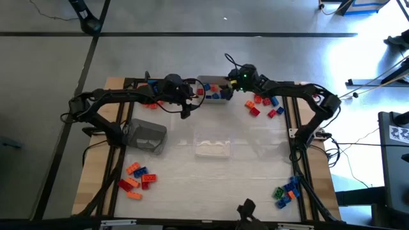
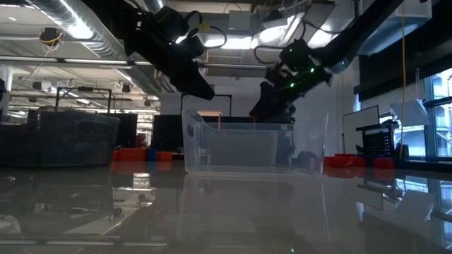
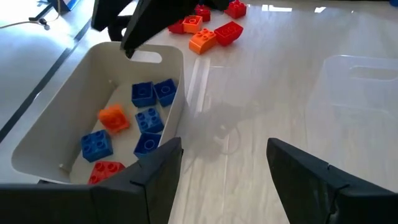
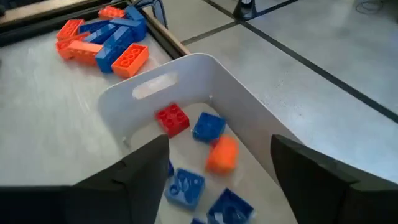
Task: Sort blocks by size
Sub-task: Put the small orange game piece into the gray bin
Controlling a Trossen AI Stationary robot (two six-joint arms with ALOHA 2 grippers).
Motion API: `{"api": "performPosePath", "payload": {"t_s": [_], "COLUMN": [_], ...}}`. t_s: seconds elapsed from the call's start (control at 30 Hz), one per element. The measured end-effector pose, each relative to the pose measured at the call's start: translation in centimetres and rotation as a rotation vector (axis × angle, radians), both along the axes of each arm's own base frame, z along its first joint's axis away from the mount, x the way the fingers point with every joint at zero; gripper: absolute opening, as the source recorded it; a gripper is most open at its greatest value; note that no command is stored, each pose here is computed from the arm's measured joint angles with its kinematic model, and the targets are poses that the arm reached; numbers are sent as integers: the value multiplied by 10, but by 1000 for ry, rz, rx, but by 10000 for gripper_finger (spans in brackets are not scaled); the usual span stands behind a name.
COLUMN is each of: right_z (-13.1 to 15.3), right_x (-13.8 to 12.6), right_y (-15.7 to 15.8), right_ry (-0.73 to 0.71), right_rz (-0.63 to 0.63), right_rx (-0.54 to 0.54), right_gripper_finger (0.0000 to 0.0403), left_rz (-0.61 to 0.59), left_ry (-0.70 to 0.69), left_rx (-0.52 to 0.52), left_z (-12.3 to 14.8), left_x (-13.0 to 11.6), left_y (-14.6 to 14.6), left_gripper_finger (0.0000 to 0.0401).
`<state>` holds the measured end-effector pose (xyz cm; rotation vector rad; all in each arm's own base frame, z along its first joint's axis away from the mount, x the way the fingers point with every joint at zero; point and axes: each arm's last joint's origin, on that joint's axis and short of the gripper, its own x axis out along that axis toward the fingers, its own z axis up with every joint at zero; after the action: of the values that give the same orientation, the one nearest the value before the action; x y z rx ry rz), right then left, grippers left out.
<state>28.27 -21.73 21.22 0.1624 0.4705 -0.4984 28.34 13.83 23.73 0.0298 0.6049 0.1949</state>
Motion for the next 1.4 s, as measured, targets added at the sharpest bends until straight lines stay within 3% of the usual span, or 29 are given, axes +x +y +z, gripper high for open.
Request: {"api": "performPosePath", "payload": {"t_s": [0.23,0.57,0.67,0.83,1.1,1.4], "right_z": [45,72,68,55,21,-17], "right_x": [-37,-95,-103,-113,-122,-113], "right_y": [26,60,63,60,39,23], "right_ry": [126,452,531,608,574,581], "right_rz": [-31,-263,-364,-426,-483,-553], "right_rx": [-31,-78,-38,94,297,462], "right_gripper_finger": [290,289,289,289,289,289], "left_rz": [4,-27,-27,-26,-26,-26], "left_ry": [-4,-10,-10,-10,-9,-8], "left_rx": [-11,1,1,1,0,0], "left_z": [0,1,1,1,1,1], "left_x": [1,4,4,4,4,4], "left_y": [-1,-8,-8,-8,-8,-8], "left_gripper_finger": [223,223,223,223,223,223]}}
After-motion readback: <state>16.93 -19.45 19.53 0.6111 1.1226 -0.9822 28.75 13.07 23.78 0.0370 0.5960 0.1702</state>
